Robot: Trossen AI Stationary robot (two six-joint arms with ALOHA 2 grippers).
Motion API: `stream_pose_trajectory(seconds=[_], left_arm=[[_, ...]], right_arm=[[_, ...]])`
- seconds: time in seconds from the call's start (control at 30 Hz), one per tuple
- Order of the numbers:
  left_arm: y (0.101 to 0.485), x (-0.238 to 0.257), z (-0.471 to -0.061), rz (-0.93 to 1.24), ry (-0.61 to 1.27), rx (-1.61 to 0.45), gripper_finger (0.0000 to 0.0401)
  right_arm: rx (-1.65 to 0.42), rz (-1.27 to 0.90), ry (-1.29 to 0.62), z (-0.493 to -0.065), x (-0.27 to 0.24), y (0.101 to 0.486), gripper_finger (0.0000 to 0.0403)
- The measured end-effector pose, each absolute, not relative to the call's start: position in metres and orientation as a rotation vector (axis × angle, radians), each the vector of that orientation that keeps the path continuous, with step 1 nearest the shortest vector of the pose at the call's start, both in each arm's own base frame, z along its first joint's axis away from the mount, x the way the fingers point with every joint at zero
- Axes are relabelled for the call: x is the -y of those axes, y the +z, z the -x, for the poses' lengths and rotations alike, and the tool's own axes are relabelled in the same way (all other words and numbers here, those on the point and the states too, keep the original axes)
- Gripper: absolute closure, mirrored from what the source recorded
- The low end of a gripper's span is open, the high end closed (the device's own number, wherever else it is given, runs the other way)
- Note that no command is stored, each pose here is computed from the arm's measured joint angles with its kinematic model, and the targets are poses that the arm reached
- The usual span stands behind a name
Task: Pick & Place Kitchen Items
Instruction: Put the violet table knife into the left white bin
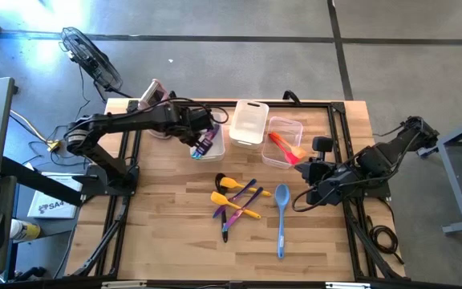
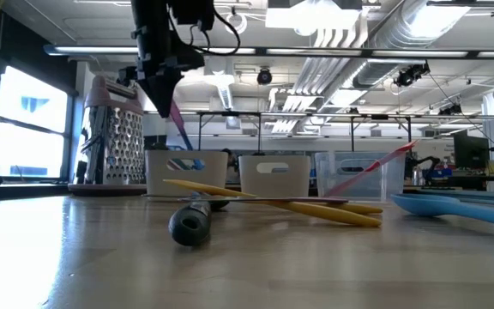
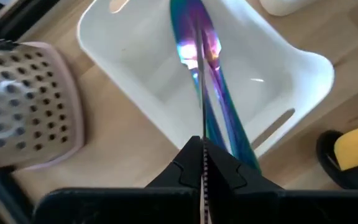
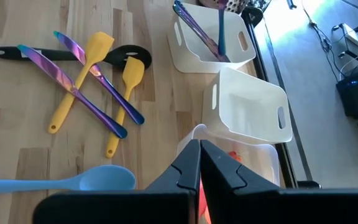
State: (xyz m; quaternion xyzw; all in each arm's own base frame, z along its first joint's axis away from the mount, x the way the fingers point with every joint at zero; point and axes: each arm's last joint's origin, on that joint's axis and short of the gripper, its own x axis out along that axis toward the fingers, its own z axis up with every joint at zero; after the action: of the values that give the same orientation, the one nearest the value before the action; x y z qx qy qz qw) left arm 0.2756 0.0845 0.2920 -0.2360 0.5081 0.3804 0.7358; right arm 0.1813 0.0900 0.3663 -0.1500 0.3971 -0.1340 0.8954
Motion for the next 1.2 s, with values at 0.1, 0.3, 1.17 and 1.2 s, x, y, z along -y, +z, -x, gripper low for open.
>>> stream_pose_trajectory(seconds=[0.1,0.3,1.17,1.2], left_arm=[[0.287,-0.089,-0.277,0.530,0.836,-1.095,0.0401],[0.281,-0.094,-0.275,0.524,0.847,-1.094,0.0401],[0.248,-0.090,-0.275,0.534,0.728,-1.132,0.0393],[0.248,-0.090,-0.275,0.534,0.725,-1.136,0.0387]], right_arm=[[-0.823,0.311,-0.278,-0.181,-0.090,0.366,0.0399],[-0.822,0.311,-0.278,-0.181,-0.090,0.366,0.0399],[-0.798,0.300,-0.275,-0.184,-0.091,0.368,0.0399],[-0.798,0.299,-0.274,-0.184,-0.091,0.368,0.0399]])
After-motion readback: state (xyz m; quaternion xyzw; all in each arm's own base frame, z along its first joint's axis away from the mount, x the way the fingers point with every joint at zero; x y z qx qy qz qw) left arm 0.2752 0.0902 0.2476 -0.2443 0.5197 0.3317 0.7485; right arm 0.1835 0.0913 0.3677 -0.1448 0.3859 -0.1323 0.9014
